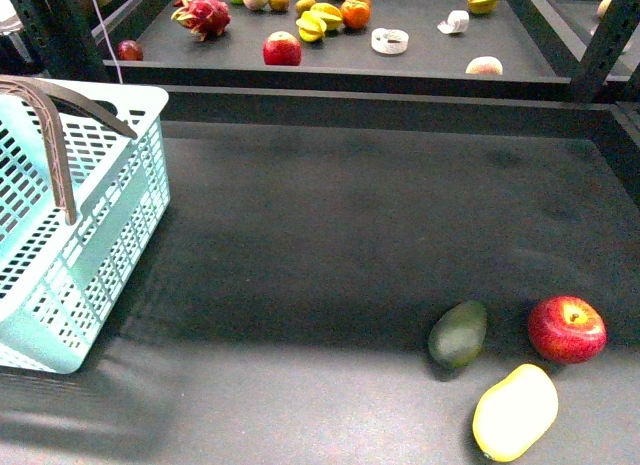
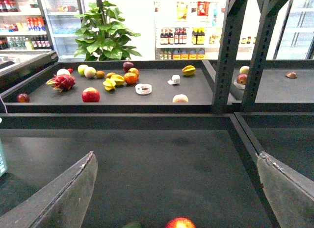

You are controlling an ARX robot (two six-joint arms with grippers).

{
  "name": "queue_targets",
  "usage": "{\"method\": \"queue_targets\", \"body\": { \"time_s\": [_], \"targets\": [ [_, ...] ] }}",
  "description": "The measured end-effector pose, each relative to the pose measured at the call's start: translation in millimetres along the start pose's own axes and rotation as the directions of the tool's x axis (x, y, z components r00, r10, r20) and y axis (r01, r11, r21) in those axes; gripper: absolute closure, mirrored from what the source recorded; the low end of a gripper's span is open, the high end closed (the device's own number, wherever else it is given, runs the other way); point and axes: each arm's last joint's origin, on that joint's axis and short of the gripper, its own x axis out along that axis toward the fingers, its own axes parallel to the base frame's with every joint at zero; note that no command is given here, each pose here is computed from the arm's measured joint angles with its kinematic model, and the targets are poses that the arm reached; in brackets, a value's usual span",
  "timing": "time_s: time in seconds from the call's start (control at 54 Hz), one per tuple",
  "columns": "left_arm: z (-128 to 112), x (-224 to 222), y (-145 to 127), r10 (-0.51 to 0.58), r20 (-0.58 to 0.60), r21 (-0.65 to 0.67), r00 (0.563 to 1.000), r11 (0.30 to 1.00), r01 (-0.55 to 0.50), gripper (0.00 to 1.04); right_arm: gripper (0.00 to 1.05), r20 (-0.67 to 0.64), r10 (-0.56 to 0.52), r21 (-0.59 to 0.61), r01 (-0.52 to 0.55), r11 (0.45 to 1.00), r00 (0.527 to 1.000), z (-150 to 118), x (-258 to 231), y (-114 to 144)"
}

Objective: Pick mango with right arm and hold basket with left

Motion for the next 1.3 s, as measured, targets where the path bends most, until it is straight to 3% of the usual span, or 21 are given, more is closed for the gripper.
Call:
{"method": "queue_targets", "body": {
  "time_s": [0.259,0.593,0.908,1.297],
  "targets": [
    [-5,75,-11,0.058,-0.127,-0.085,0.990,0.994,-0.069,0.06,0.08,0.000,0.000,0.000,0.000,1.000,1.000,0,0,0],
    [11,138,-32,0.036,-0.145,-0.188,0.989,0.980,-0.064,0.06,0.08,0.000,0.000,0.000,0.000,1.000,1.000,0,0,0],
    [31,154,-8,0.103,-0.138,-0.362,0.985,0.920,-0.147,0.06,0.08,0.000,0.000,0.000,0.000,1.000,1.000,0,0,0],
    [39,174,-19,0.114,-0.123,-0.373,0.986,0.915,-0.152,0.06,0.08,0.000,0.000,0.000,0.000,1.000,1.000,0,0,0]
  ]
}}
